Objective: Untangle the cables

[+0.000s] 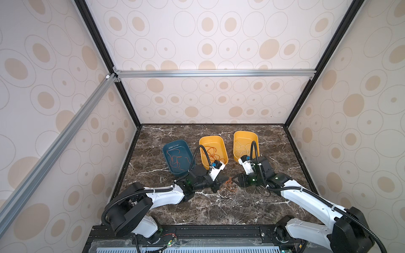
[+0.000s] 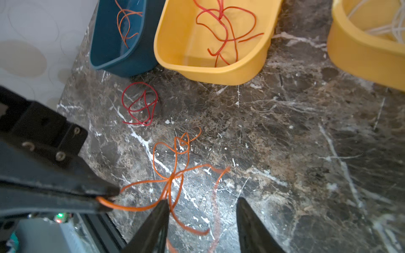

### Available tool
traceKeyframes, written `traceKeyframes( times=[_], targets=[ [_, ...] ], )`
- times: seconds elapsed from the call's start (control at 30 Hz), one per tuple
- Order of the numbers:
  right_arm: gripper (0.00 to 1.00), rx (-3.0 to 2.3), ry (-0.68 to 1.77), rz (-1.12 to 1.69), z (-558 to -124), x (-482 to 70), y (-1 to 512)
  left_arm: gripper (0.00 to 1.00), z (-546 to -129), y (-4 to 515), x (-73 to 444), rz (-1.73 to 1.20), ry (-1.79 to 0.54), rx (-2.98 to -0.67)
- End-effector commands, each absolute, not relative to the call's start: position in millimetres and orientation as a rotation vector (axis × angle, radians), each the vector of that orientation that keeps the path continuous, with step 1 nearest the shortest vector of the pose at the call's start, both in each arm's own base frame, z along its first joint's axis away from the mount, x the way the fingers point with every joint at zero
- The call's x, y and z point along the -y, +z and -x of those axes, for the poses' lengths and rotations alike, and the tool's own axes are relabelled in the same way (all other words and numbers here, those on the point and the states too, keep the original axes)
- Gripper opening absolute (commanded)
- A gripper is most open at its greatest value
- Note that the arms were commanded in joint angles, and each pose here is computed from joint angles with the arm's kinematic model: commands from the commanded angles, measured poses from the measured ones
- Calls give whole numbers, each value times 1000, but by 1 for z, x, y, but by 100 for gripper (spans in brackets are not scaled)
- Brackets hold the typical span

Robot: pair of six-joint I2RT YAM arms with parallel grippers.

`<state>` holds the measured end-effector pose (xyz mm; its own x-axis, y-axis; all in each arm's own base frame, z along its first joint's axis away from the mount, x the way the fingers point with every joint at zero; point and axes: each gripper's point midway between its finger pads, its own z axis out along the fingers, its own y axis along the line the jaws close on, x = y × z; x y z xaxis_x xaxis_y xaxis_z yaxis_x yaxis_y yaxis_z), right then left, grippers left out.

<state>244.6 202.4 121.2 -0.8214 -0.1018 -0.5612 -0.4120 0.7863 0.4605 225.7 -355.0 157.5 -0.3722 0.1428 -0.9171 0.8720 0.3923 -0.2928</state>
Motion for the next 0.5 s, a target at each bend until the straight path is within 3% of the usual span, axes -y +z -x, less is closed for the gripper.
traceKeyframes(
  times=[0.0, 0.3, 0.47],
  targets=[
    [45, -2401, 881, 406, -239, -209, 129, 0, -226, 174, 355, -873, -1051, -1715],
    [56, -2329, 990, 497, -222, -217, 138, 0, -237, 169, 350, -818, -983, -1760],
    [56, -2295, 989, 568, -221, -221, 133, 0, -236, 174, 353, -824, -999, -1744]
  ],
)
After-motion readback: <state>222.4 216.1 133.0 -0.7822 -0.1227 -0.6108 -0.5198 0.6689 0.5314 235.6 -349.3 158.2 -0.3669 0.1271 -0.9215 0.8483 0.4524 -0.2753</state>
